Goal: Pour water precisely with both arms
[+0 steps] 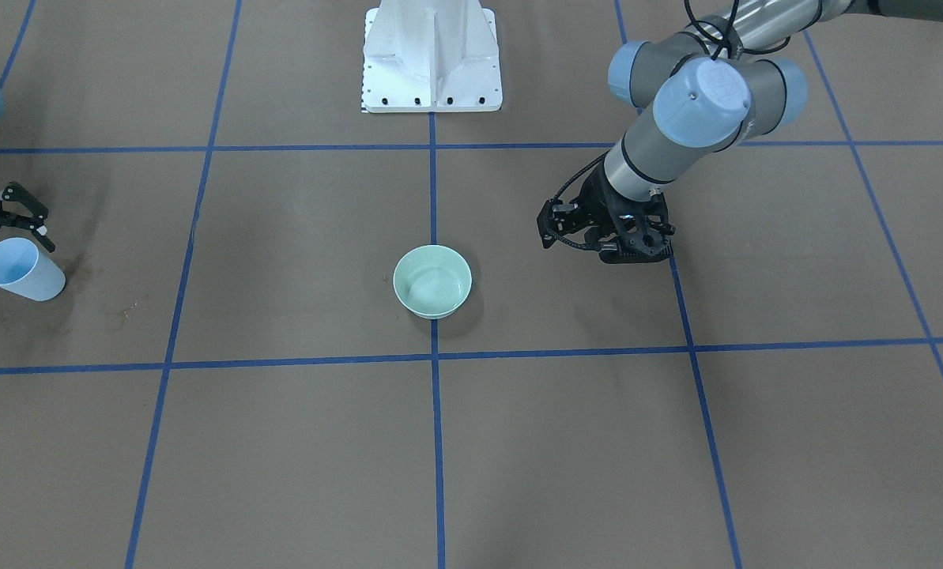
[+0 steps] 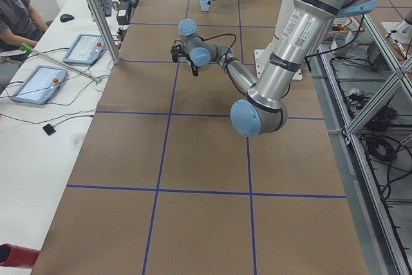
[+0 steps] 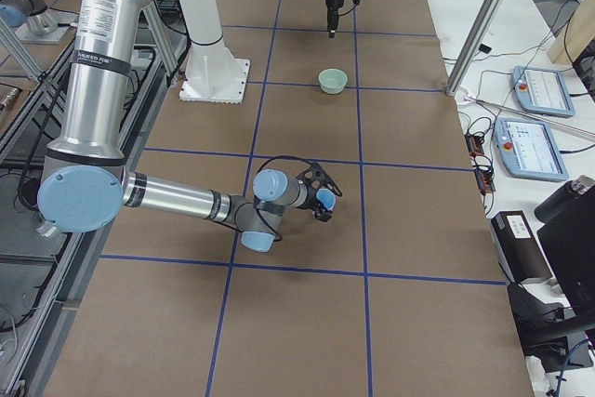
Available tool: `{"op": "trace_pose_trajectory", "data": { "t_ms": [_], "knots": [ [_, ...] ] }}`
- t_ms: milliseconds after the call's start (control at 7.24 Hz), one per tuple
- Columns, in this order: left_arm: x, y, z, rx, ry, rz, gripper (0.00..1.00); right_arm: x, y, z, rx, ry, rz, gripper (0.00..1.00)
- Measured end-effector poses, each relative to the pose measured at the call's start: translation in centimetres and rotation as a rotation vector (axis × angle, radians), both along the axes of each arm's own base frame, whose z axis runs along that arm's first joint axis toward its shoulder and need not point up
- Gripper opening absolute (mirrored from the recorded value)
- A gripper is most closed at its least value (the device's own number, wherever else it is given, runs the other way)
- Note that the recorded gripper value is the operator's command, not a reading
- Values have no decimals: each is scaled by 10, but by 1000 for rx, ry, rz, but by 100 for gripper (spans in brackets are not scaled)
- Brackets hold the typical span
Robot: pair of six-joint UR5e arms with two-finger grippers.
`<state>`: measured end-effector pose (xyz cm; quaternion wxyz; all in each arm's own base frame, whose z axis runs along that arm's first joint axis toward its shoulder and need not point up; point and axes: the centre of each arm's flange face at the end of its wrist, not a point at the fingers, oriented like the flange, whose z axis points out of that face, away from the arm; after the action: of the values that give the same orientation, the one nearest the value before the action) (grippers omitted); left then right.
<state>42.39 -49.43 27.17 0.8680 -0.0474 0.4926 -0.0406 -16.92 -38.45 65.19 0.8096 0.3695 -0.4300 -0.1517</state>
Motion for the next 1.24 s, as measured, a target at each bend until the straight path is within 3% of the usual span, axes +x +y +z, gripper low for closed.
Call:
{"op": "trace_pose_trajectory", "data": {
  "t_ms": [828,966,1104,1243],
  "knots": [
    [0,0,0,0,0,0,74,-7,-9,2,7,5,11,96],
    [0,0,0,0,0,0,74,-7,-10,3,5,7,13,85],
    [1,0,0,0,0,1,74,-7,-10,3,4,7,13,67],
    [0,0,-1,1,1,1,74,-8,-10,3,3,6,12,41]
  ]
}}
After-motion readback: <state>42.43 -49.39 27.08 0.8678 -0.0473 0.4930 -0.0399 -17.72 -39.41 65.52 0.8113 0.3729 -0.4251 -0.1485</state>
